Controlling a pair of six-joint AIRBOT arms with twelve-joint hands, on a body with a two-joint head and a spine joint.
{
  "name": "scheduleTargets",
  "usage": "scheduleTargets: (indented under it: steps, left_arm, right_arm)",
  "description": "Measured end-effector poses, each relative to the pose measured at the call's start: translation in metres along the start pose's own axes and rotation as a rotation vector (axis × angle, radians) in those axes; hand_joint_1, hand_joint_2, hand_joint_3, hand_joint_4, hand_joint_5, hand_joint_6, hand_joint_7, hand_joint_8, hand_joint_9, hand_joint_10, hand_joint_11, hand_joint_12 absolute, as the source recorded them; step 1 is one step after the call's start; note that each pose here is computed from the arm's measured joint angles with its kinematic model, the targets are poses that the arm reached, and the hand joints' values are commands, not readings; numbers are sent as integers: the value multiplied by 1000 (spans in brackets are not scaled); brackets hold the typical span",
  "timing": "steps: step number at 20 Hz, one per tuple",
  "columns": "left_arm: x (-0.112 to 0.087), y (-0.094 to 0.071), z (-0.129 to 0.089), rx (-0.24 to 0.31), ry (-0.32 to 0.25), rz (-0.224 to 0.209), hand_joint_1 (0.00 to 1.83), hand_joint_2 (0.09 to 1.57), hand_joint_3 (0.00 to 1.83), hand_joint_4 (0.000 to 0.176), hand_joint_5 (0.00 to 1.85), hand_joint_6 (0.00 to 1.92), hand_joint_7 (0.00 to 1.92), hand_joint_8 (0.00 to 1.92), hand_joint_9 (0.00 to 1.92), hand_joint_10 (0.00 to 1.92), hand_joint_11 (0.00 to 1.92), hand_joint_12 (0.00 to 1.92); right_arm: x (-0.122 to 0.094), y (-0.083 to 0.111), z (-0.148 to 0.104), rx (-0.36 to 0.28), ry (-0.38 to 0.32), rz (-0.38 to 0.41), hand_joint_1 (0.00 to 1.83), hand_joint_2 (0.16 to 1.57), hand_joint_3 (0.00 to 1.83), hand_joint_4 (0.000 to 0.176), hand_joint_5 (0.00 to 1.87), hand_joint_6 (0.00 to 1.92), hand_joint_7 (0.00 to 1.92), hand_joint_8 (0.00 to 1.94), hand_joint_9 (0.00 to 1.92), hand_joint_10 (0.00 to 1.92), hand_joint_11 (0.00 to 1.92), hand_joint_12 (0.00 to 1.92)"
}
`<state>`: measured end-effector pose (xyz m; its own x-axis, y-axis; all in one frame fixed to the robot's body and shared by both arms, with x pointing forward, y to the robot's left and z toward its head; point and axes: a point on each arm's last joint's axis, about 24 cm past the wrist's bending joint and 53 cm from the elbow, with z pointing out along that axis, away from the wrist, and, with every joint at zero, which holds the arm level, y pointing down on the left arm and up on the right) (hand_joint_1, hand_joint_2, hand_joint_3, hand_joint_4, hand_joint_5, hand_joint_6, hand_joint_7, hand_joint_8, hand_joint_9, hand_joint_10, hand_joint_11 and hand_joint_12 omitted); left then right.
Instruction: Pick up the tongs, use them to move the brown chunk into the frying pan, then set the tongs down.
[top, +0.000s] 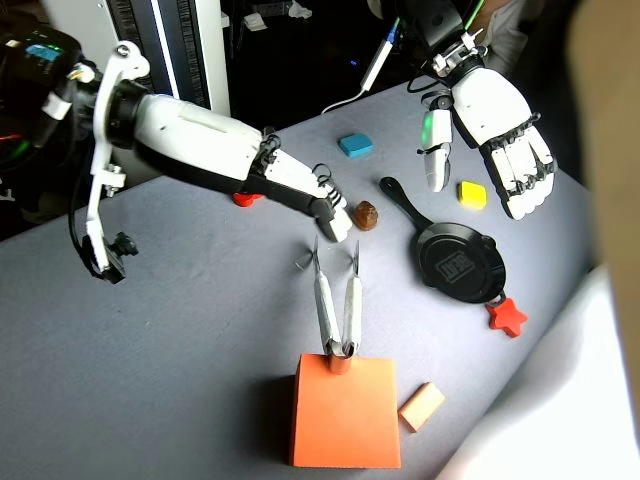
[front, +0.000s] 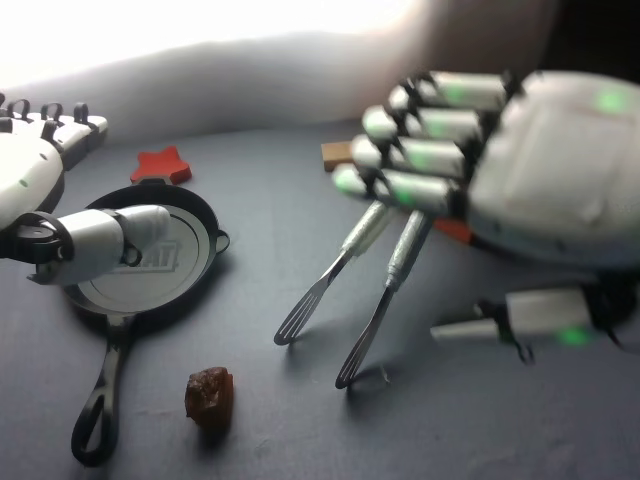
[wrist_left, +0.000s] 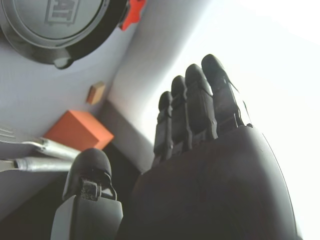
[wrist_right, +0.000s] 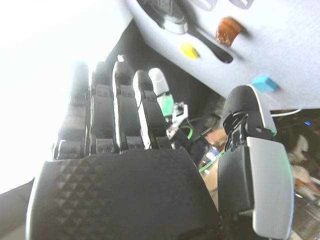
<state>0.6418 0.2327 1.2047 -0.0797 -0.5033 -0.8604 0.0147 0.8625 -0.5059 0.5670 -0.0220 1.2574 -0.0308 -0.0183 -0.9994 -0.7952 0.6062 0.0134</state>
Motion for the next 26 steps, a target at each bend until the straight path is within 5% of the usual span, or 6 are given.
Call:
scheduleTargets:
  steps: [2, 4, 8, 18, 26]
  left_arm:
    - [1, 1, -1, -7, 3, -9, 0, 1168, 0, 0, 54, 1, 115, 0, 78, 5, 0, 226]
    - [3, 2, -1, -12, 11, -16, 0, 1171, 0, 0, 22, 0, 89, 0, 66, 3, 0, 185]
    - [2, 2, -1, -14, 7, -15, 0, 1174, 0, 0, 22, 2, 90, 3, 80, 4, 0, 205]
    - [16, 2, -5, -22, 58, -24, 0, 1193, 6, 0, 3, 1, 69, 5, 58, 5, 0, 141]
    - [14, -3, -7, -17, 50, -12, 0, 1201, 1, 0, 10, 2, 51, 0, 43, 2, 0, 109]
  right_arm:
    - [-3, -6, 14, 1, 6, -4, 638, 935, 0, 0, 55, 0, 87, 0, 76, 0, 0, 286]
    - [15, -8, 28, -4, 78, 1, 717, 908, 0, 0, 3, 0, 18, 0, 7, 0, 0, 27]
    - [45, -10, 51, -7, 197, 37, 955, 841, 0, 0, 0, 0, 0, 0, 0, 0, 0, 0]
    - [67, -50, 86, 82, 370, 90, 994, 852, 0, 0, 0, 0, 0, 0, 0, 0, 0, 0]
    - [80, -45, 97, 44, 390, -36, 939, 865, 0, 0, 0, 0, 0, 0, 0, 0, 0, 0]
